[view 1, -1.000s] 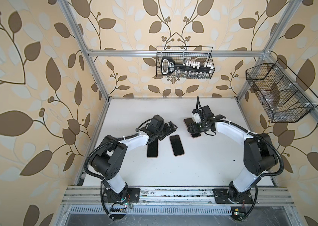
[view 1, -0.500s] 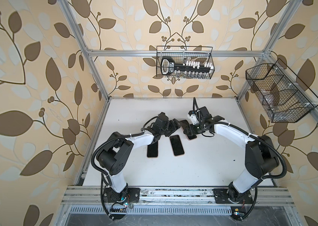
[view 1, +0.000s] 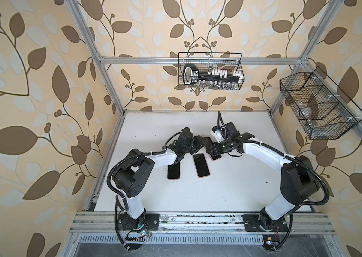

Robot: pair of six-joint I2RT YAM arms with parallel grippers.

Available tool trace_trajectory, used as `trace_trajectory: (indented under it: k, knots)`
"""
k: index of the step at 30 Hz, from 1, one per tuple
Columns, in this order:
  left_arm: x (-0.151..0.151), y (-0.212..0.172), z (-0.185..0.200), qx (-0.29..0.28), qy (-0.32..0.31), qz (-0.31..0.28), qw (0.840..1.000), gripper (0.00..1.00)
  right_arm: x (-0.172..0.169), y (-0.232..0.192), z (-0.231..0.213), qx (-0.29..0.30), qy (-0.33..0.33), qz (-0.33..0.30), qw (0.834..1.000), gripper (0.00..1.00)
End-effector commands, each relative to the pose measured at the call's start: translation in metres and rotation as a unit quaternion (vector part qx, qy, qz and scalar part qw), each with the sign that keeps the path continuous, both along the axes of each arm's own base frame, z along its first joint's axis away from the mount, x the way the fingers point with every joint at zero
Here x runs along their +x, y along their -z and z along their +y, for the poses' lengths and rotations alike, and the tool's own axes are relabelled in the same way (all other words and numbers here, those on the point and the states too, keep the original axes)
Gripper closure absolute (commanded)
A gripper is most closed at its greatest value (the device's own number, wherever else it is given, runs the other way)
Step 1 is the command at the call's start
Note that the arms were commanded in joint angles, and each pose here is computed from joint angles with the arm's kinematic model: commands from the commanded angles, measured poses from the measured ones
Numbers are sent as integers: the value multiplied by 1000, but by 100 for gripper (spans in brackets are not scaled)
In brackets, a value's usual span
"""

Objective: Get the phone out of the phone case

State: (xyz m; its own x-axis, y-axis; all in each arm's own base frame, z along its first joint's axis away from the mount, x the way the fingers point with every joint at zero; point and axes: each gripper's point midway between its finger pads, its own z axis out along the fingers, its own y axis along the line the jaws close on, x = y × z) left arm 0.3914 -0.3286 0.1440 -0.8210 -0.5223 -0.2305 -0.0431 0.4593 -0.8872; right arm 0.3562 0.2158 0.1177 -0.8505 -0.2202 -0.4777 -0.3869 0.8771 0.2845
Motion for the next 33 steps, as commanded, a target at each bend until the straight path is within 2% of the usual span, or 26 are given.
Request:
trace_trajectory:
  k: [1, 14, 18, 21, 33]
  knots:
    - [2, -20, -13, -31, 15, -29, 999, 61, -2, -14, 7, 22, -7, -17, 1000, 35]
    - [0, -15, -17, -31, 24, -25, 999, 80, -4, -16, 9, 32, -8, -19, 999, 36]
    - [-1, -16, -18, -34, 24, -26, 999, 93, -5, -17, 8, 32, -8, -20, 999, 36]
    - [-1, -20, -18, -38, 24, -30, 999, 99, -6, -17, 8, 34, -8, -21, 999, 36]
    - [-1, -50, -13, -57, 17, -64, 996, 100, -5, -44, -4, 49, 11, -57, 997, 20]
